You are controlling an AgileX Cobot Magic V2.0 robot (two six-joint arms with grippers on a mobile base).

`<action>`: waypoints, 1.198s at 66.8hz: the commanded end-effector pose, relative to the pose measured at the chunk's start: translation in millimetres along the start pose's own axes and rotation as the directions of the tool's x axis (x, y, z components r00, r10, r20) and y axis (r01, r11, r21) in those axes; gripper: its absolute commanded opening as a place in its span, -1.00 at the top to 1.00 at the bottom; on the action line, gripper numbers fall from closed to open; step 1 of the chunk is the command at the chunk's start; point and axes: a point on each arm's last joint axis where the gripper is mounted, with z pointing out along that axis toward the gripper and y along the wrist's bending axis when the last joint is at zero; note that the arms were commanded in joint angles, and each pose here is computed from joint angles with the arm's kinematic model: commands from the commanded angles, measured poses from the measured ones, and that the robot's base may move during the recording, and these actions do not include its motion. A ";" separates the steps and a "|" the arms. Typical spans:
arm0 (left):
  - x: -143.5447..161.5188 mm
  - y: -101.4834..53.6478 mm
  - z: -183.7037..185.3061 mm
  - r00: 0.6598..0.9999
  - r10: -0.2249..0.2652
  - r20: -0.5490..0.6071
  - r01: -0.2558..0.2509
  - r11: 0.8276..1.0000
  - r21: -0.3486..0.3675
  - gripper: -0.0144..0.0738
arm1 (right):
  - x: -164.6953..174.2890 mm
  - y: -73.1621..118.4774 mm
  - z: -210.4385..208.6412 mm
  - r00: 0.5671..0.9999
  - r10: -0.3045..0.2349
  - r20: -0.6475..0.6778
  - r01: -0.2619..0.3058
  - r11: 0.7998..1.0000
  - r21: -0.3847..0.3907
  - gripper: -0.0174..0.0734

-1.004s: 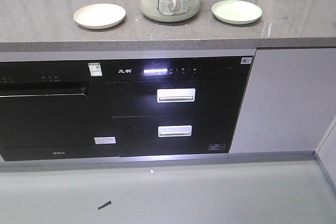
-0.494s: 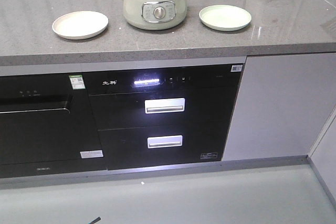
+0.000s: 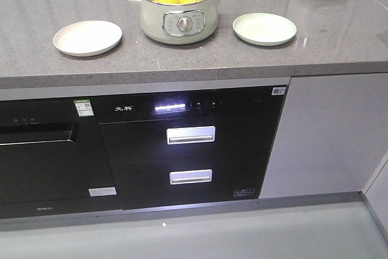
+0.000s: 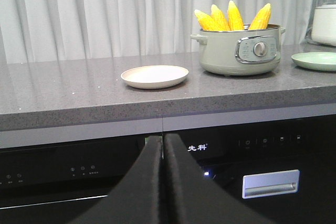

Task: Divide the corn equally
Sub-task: 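Drive the base toward the counter with the pot and plates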

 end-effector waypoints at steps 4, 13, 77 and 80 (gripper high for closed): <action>-13.1 0.3 -2.4 0.994 -0.020 0.106 0.020 1.000 0.001 0.69 | -4.3 0.3 -0.5 0.997 -0.020 0.071 0.020 1.000 0.000 0.63; -13.1 0.3 -2.4 0.994 -0.020 0.106 0.020 1.000 0.001 0.69 | -4.3 0.3 -0.5 0.997 -0.020 0.071 0.020 1.000 0.000 0.63; -13.1 0.3 -2.4 0.994 -0.020 0.106 0.020 1.000 0.001 0.69 | -4.4 0.3 -0.5 0.997 -0.020 0.072 0.020 1.000 0.000 0.63; -13.1 0.3 -2.4 0.994 -0.020 0.106 0.020 1.000 0.001 0.69 | -4.4 0.3 -0.5 0.997 -0.020 0.072 0.020 1.000 0.000 0.63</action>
